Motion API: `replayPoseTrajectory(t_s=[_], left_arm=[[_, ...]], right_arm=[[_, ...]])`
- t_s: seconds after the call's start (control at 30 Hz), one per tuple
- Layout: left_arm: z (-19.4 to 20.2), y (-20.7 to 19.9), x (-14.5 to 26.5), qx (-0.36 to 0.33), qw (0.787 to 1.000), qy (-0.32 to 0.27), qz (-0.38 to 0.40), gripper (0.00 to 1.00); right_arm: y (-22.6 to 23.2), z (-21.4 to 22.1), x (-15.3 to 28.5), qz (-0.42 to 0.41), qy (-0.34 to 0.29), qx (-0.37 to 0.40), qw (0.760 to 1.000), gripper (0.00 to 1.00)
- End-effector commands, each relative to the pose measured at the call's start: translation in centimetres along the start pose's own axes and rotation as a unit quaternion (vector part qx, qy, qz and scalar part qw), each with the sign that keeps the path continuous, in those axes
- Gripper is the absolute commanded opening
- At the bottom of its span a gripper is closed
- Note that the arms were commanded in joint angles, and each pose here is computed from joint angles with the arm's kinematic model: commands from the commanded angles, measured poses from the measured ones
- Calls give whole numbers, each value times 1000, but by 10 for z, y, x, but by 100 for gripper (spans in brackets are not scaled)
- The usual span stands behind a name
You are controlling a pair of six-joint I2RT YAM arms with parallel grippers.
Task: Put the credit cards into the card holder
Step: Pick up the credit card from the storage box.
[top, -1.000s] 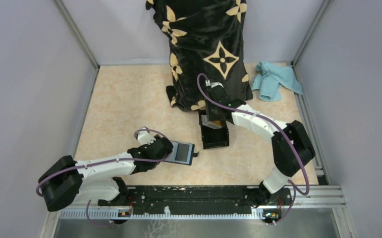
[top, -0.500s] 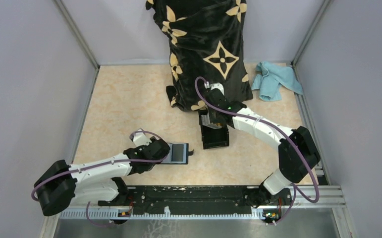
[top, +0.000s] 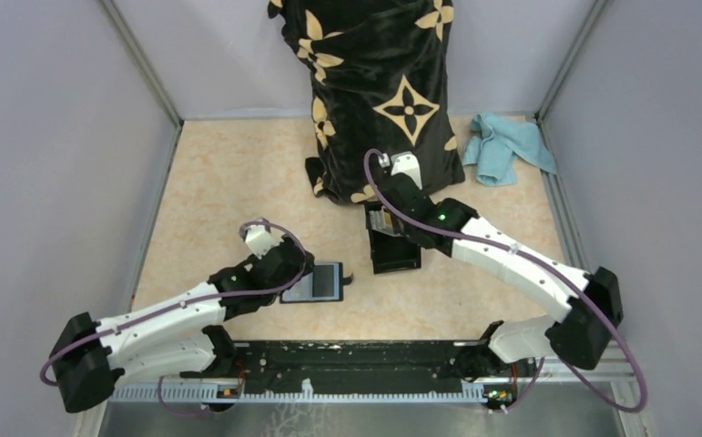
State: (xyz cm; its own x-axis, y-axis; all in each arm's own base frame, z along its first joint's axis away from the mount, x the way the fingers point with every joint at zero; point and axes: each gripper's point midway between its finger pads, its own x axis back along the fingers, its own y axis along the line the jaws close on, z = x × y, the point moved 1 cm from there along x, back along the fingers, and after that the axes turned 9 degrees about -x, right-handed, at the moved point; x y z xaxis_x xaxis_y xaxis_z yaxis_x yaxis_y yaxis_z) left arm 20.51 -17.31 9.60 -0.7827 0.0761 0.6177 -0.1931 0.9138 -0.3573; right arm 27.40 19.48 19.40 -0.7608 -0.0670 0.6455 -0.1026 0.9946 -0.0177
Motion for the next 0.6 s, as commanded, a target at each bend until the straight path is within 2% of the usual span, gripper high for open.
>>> replayPoseTrajectory(t_s=[0.0, 0.1, 0.17, 0.27, 0.43, 0.57], left_arm=[[-31, -39, 17, -25, 993, -48, 109, 74], [-40, -68, 36, -63, 967, -85, 230, 76], [-47, -90, 56, -80, 938, -119, 316, 79], [-44, -108, 79, -122, 899, -130, 399, 84], [-28, -138, 95, -200, 854, -95, 471, 86], [-21, -155, 110, -222, 818, -84, 525, 86]], right_arm=[[9, -29, 54, -80, -39, -43, 995, 0], [19, -21, 77, -150, -20, -52, 987, 0], [23, -14, 87, -181, -6, -52, 982, 0], [34, 0, 101, -241, 16, -52, 969, 0], [51, 22, 120, -330, 48, -55, 941, 0], [58, 36, 129, -372, 67, -60, 924, 0]])
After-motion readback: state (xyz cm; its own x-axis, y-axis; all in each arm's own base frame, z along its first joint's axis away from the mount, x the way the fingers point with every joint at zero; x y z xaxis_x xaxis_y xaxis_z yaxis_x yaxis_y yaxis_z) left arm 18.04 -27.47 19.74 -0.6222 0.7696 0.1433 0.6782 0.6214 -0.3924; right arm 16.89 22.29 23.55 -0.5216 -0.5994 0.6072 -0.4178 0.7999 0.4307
